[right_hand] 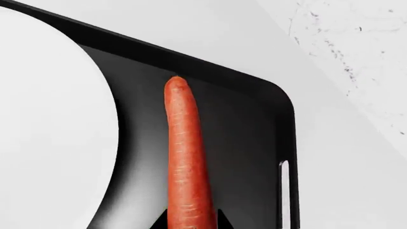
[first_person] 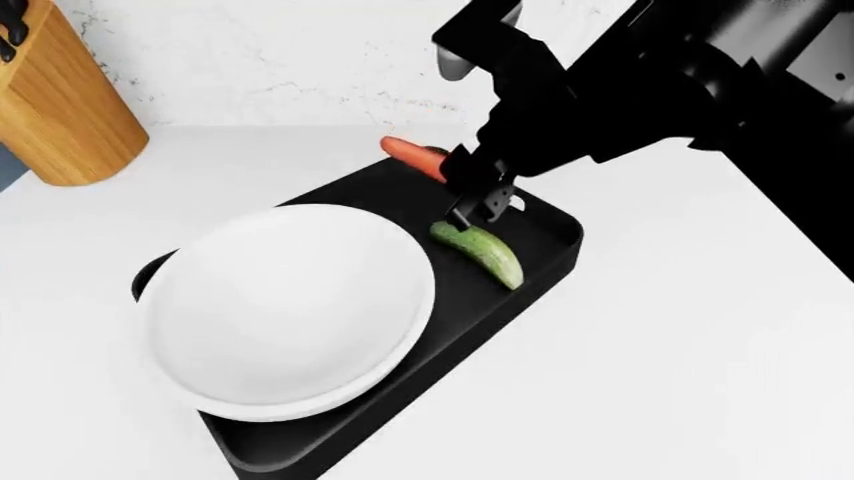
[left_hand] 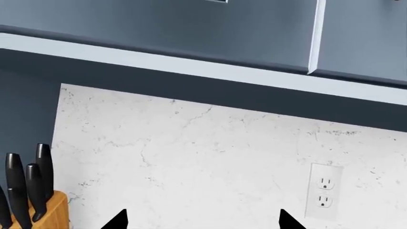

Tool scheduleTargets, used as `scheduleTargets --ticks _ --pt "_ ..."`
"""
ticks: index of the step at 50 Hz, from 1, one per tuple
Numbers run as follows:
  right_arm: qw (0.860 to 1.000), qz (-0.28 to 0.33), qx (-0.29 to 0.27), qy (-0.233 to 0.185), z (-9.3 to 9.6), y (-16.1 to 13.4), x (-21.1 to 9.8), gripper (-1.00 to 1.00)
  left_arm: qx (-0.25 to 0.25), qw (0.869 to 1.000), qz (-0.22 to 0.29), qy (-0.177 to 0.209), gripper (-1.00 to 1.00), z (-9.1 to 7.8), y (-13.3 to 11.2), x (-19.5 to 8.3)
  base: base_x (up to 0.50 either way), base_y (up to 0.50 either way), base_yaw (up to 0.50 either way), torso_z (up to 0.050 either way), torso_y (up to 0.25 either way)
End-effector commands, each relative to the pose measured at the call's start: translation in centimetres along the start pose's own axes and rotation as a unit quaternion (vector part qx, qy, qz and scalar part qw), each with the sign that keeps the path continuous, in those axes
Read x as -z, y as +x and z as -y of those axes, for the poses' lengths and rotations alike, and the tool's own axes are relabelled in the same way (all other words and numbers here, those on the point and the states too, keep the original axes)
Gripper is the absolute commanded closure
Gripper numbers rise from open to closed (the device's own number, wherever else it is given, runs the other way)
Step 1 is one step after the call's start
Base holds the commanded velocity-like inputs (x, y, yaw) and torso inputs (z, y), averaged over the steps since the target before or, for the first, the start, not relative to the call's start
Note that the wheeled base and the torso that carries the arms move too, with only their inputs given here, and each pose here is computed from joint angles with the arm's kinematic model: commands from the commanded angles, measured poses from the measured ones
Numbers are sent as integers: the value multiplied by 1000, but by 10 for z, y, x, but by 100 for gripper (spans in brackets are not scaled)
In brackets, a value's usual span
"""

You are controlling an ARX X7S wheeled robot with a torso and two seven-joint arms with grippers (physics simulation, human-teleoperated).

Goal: Place the two vegetables and bowl onto the tray for setting up a vegetable dip station.

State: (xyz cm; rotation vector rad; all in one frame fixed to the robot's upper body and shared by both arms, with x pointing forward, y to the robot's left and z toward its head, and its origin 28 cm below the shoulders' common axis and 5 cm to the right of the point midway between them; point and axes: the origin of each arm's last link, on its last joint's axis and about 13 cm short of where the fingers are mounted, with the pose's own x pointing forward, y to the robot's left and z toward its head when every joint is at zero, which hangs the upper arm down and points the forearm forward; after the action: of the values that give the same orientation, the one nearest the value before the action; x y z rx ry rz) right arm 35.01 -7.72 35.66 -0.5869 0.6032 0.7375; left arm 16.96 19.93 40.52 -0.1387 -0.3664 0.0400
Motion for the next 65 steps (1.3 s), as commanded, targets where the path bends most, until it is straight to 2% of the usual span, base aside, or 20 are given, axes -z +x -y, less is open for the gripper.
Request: scheduleTargets --ticks 1,16,17,29,40,48,52,54,65 --pt "1000 2 -7 -6 -3 0 0 100 1 1000 0 0 -100 0 -1 0 0 0 0 0 0" --pt "1000 3 -3 -4 -1 3 1 100 0 1000 1 0 -100 0 0 -1 0 0 0 0 0" --pt "1000 2 -4 -2 -1 3 0 -100 0 1000 1 0 -100 0 0 -1 0 0 0 0 0" --pt "1000 12 13 -5 5 -8 -6 -100 -1 1000 0 0 -100 0 0 -1 0 0 0 0 0" --pt "997 48 63 -10 13 -45 -16 -100 -1 1000 -1 0 -100 0 0 1 0 0 0 0 0" --pt "990 93 103 -15 6 -66 -19 -100 -1 1000 2 0 -100 0 0 -1 0 0 0 0 0" --pt "980 147 135 -1 -8 -77 -15 -100 -2 1000 3 -1 -100 0 -1 -2 0 0 0 0 0" --pt "969 188 162 6 -21 -87 -12 -100 -2 1000 4 0 -100 -1 -1 -2 0 0 0 0 0" --pt "923 274 268 26 -68 -114 10 -100 -1 1000 8 -1 -100 0 -2 -4 0 0 0 0 0"
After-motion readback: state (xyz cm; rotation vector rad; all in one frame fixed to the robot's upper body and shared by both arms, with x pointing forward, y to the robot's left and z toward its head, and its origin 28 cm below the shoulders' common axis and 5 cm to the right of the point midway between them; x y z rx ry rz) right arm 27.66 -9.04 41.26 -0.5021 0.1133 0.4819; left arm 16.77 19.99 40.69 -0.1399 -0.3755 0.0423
